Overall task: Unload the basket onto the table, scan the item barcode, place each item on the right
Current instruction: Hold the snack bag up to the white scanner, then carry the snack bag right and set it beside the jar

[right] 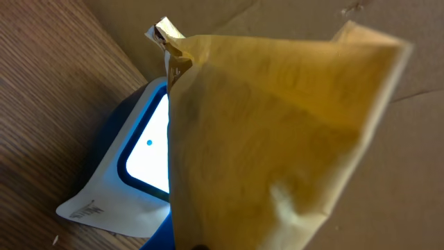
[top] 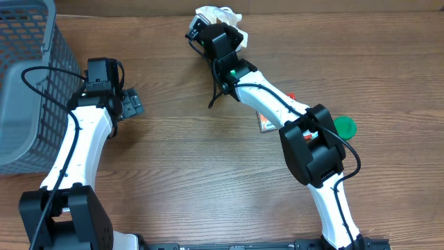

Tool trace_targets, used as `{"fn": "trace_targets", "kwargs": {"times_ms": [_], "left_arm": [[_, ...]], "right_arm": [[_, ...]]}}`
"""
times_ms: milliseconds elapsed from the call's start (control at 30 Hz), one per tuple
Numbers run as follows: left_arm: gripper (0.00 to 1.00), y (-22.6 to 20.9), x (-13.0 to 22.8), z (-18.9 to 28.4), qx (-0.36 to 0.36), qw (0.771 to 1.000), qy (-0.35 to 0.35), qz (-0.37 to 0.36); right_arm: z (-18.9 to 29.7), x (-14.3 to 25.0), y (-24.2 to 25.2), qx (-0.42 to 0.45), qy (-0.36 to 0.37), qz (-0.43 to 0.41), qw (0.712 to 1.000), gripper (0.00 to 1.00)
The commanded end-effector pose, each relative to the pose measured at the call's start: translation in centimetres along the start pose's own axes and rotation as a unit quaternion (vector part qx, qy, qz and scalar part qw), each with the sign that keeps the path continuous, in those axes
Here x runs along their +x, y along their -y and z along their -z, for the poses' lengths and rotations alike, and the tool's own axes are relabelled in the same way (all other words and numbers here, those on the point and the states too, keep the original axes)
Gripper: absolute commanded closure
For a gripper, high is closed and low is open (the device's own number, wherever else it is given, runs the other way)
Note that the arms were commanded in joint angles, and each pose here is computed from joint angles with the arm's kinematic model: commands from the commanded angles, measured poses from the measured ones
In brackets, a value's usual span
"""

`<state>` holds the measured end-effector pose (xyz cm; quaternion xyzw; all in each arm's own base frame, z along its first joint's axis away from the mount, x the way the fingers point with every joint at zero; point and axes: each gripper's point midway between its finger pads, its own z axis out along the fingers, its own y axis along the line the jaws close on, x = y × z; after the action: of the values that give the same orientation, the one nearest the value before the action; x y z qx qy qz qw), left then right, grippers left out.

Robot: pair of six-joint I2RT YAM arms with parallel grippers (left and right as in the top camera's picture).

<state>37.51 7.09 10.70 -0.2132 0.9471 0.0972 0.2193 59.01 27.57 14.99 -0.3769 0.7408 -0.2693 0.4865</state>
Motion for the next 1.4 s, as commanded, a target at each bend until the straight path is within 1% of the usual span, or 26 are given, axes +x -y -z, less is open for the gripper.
{"fn": "trace_targets", "kwargs": {"times_ms": [0,67,133,333,433,500,567,667,733,833,867,900,933,967,1033,1100,1167,1300,1367], "left_arm": [[0.0,-0.2,-0.5,0.2,-0.004,1.0,0.008,0.005],[0.0,-0.2,-0.5,0.2,-0.004,1.0,0.008,0.005],[0.0,-0.2,-0.5,0.2,-0.004,1.0,0.008,0.005],[0.0,-0.2,-0.5,0.2,-0.004,1.0,0.008,0.005],[0.0,-0.2,-0.5,0.2,-0.004,1.0,0.008,0.005],[0.0,-0.2,-0.5,0.2,-0.004,1.0,0.008,0.005],[0.01,-0.2,-0.5,0.2,-0.004,1.0,0.008,0.005],[0.0,-0.2,-0.5,0.2,-0.004,1.0,0.008,0.005],[0.0,-0.2,-0.5,0.2,-0.004,1.0,0.008,0.005],[0.01,-0.2,-0.5,0.2,-0.004,1.0,0.008,0.005],[0.0,-0.2,-0.5,0.2,-0.004,1.0,0.008,0.005],[0.0,-0.2,-0.5,0.2,-0.004,1.0,0.008,0.005],[0.01,-0.2,-0.5,0.2,-0.004,1.0,0.008,0.005],[0.01,-0.2,-0.5,0.2,-0.004,1.0,0.008,0.005],[0.0,-0.2,-0.5,0.2,-0.004,1.0,0.008,0.005],[0.01,-0.2,-0.5,0.2,-0.004,1.0,0.008,0.005],[0.01,-0.2,-0.5,0.2,-0.004,1.0,0.008,0.005],[0.0,-0.2,-0.5,0.2,-0.004,1.0,0.008,0.005],[0.01,-0.2,-0.5,0.2,-0.004,1.0,0.008,0.005]], "right_arm": [[0.5,-0.9,0.3,0.0,0.012,-0.017,1.0,0.96],[0.8,-1.2,1.2,0.008,0.014,-0.022,1.0,0.96],[1.4,-1.8,2.9,0.019,0.023,-0.048,0.998,0.96],[5.6,-4.0,10.5,0.043,0.061,-0.174,0.982,0.96],[7.7,-3.4,13.4,0.043,0.053,-0.23,0.971,0.96],[8.9,-2.1,14.5,0.029,0.031,-0.268,0.962,0.96],[9.8,-0.5,14.6,-0.007,0.004,-0.301,0.954,0.96],[11.1,2.3,13.1,-0.091,-0.047,-0.343,0.934,0.96],[12.3,4.4,11.1,-0.167,-0.09,-0.356,0.915,0.96],[14.6,7.4,7.6,-0.284,-0.158,-0.368,0.871,0.96],[15.9,9.2,6.0,-0.333,-0.199,-0.374,0.842,0.96],[16.3,9.8,5.6,-0.345,-0.212,-0.376,0.833,0.96],[17.1,11.2,5.1,-0.36,-0.242,-0.378,0.818,0.96],[17.8,12.8,4.7,-0.365,-0.275,-0.378,0.805,0.96],[18.8,15.6,4.4,-0.365,-0.327,-0.374,0.788,0.96],[19.3,18.0,4.4,-0.352,-0.366,-0.372,0.777,0.96],[19.4,20.0,4.6,-0.338,-0.392,-0.37,0.772,0.96],[19.4,22.5,4.2,-0.326,-0.423,-0.37,0.761,0.96],[19.5,24.0,3.9,-0.315,-0.441,-0.363,0.758,0.94]]}}
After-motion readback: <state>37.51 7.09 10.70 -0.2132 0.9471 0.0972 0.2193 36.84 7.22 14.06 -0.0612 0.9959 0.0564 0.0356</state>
